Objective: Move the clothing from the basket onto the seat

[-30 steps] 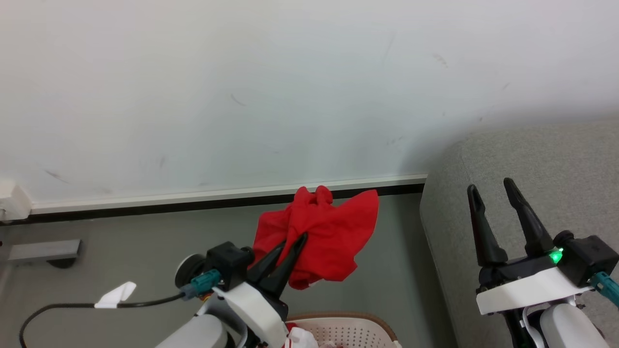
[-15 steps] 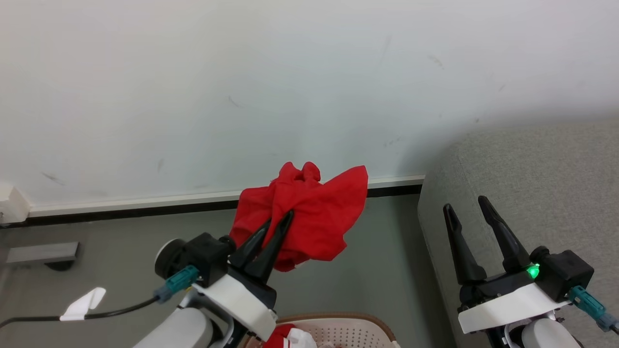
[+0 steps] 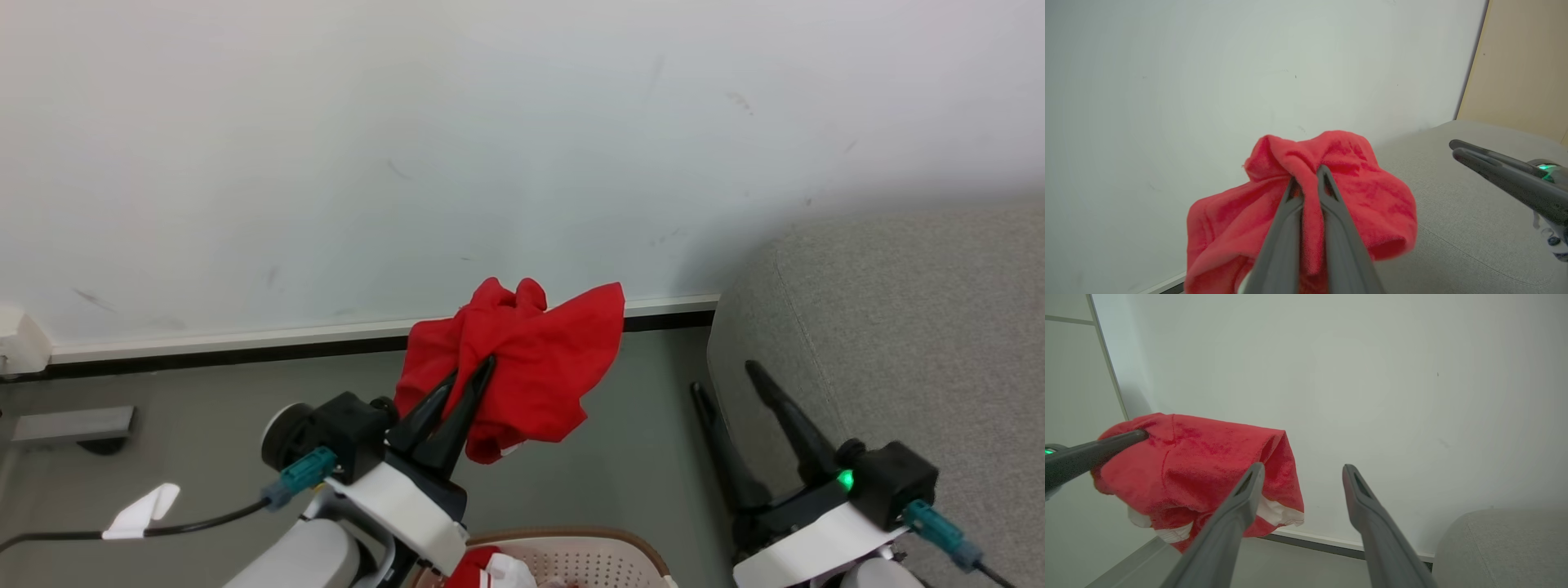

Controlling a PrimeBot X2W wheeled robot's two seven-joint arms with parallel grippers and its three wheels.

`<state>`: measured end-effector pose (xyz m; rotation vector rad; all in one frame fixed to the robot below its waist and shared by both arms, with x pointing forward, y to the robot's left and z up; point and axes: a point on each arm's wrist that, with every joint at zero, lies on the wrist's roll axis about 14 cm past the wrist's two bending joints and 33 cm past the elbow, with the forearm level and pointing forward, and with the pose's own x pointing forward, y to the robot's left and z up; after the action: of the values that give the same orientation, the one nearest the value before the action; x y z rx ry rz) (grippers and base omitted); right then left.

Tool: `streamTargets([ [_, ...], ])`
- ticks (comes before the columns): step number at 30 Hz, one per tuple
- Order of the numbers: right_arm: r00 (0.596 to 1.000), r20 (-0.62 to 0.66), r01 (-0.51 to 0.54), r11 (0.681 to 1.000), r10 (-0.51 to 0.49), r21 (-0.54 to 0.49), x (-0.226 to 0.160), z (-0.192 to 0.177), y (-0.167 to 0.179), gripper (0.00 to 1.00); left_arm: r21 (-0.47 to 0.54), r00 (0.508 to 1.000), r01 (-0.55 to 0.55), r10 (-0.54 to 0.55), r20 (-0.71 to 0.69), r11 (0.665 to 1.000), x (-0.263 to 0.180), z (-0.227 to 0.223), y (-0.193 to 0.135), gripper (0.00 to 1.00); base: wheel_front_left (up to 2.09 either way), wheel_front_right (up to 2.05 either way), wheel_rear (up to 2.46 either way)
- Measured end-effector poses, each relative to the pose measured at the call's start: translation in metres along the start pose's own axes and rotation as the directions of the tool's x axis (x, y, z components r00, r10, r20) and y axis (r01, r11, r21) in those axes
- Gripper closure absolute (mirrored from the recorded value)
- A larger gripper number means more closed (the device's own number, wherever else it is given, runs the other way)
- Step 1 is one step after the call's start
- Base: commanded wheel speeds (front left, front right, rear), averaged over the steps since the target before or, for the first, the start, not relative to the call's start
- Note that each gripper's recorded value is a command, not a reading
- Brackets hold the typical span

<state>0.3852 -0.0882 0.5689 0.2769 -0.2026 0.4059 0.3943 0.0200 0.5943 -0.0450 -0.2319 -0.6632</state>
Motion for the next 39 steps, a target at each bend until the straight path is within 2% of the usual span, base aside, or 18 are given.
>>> streamTargets([
  [8,0.983,-0.133,-0.127,0.992,0.130,0.029,-0.007,-0.042,0.041,0.00,-0.010,1.000,0.013,-0.013,0.000,1.000,0.000,0.001,-0.006,1.00,0.00,0.00,0.00],
  [13,0.957,-0.198,-0.215,0.977,0.210,-0.003,0.000,-0.059,0.060,0.00,-0.020,1.000,0.030,-0.030,-0.008,0.999,0.000,-0.001,-0.012,1.00,0.00,0.00,0.00],
  [20,0.927,-0.272,-0.286,0.956,0.258,-0.069,0.010,-0.078,0.072,0.00,-0.035,0.998,0.055,-0.055,-0.006,0.998,-0.002,0.002,-0.023,1.00,0.00,0.00,0.00],
  [34,0.934,-0.218,-0.309,0.945,0.282,-0.103,0.039,-0.065,0.090,0.00,-0.073,0.997,0.066,-0.069,-0.032,0.995,-0.014,-0.002,-0.036,1.00,0.00,0.00,0.00],
  [35,0.934,-0.215,-0.310,0.945,0.284,-0.101,0.039,-0.065,0.090,0.16,-0.074,0.997,0.064,-0.067,-0.033,0.995,-0.015,-0.003,-0.036,1.00,0.00,0.00,0.00],
  [36,0.934,-0.214,-0.312,0.945,0.287,-0.098,0.039,-0.065,0.092,0.52,-0.075,0.997,0.063,-0.066,-0.035,0.995,-0.015,-0.003,-0.036,1.00,0.00,0.00,0.00],
  [37,0.933,-0.214,-0.315,0.944,0.289,-0.096,0.039,-0.065,0.093,0.70,-0.076,0.997,0.061,-0.064,-0.038,0.995,-0.016,-0.004,-0.036,1.00,0.00,0.00,0.00],
  [38,0.932,-0.215,-0.317,0.944,0.292,-0.094,0.039,-0.066,0.094,1.00,-0.078,0.997,0.057,-0.060,-0.041,0.995,-0.017,-0.005,-0.035,1.00,0.00,0.00,0.00],
  [39,0.931,-0.216,-0.320,0.943,0.295,-0.092,0.039,-0.066,0.095,1.00,-0.080,0.997,0.052,-0.056,-0.044,0.995,-0.017,-0.006,-0.034,1.00,0.00,0.00,0.00],
])
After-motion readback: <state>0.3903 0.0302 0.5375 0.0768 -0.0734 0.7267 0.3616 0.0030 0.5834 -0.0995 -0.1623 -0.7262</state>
